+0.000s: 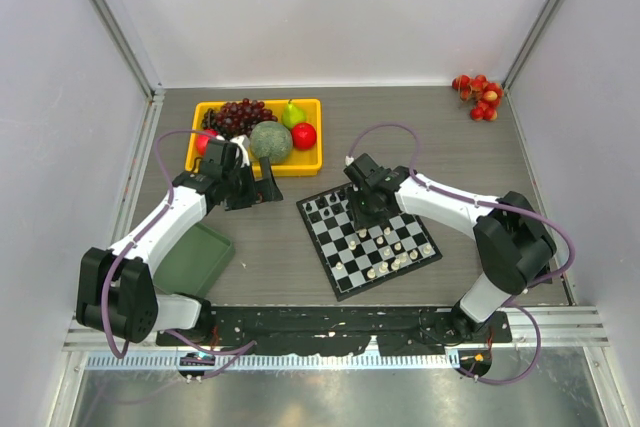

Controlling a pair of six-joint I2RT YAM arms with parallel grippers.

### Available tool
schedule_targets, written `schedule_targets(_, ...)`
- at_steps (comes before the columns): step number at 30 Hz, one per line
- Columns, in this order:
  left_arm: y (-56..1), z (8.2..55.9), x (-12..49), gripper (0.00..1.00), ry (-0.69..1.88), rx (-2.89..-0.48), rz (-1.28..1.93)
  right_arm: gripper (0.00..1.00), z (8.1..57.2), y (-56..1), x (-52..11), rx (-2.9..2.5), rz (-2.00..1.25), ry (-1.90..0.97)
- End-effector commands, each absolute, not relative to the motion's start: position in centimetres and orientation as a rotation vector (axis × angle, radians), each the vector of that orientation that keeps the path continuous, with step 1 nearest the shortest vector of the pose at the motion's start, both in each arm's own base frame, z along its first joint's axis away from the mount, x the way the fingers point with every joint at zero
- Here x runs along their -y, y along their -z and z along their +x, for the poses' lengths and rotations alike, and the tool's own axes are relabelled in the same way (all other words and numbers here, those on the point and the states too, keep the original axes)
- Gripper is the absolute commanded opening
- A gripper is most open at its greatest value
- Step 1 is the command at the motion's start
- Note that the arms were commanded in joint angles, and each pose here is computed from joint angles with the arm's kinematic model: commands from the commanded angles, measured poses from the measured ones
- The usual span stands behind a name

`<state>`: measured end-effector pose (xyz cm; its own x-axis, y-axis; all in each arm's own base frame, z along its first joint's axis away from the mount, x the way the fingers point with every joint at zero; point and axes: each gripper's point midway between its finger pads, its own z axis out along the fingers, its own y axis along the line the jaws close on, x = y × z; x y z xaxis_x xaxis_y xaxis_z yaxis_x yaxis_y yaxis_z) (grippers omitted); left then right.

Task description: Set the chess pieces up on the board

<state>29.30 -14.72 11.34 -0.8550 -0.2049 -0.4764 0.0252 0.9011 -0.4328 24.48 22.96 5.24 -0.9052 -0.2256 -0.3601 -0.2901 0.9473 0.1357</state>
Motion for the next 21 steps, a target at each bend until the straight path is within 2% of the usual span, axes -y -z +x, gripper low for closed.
schedule_targets(1,-11.83,29.84,14.85,0.99,0.587,-2.509,-0.111,0.35,24.99,-5.49,-23.09,-2.728,-0.381,-0.274)
schedule_targets(5,-11.73,29.76,14.84,0.99,0.587,-2.511,-0.114,0.30,24.71,-5.37,-23.05,-2.733,-0.388,-0.279)
schedule_targets(7,-11.73,29.73,14.80,0.99,0.587,-2.508,-0.116,0.30,24.65,-5.40,-22.96,-2.735,-0.387,-0.279)
schedule_targets(12,-11.58,29.60,14.71,0.99,0.582,-2.510,-0.118,0.39,24.46,-5.78,-22.76,-2.730,-0.388,-0.280)
schedule_targets(14,-11.59,29.64,14.72,0.99,0.582,-2.510,-0.118,0.39,24.41,-5.80,-22.65,-2.729,-0.396,-0.276)
schedule_targets(21,-11.70,29.80,14.81,0.99,0.585,-2.509,-0.112,0.20,24.25,-6.00,-22.48,-2.728,-0.394,-0.278)
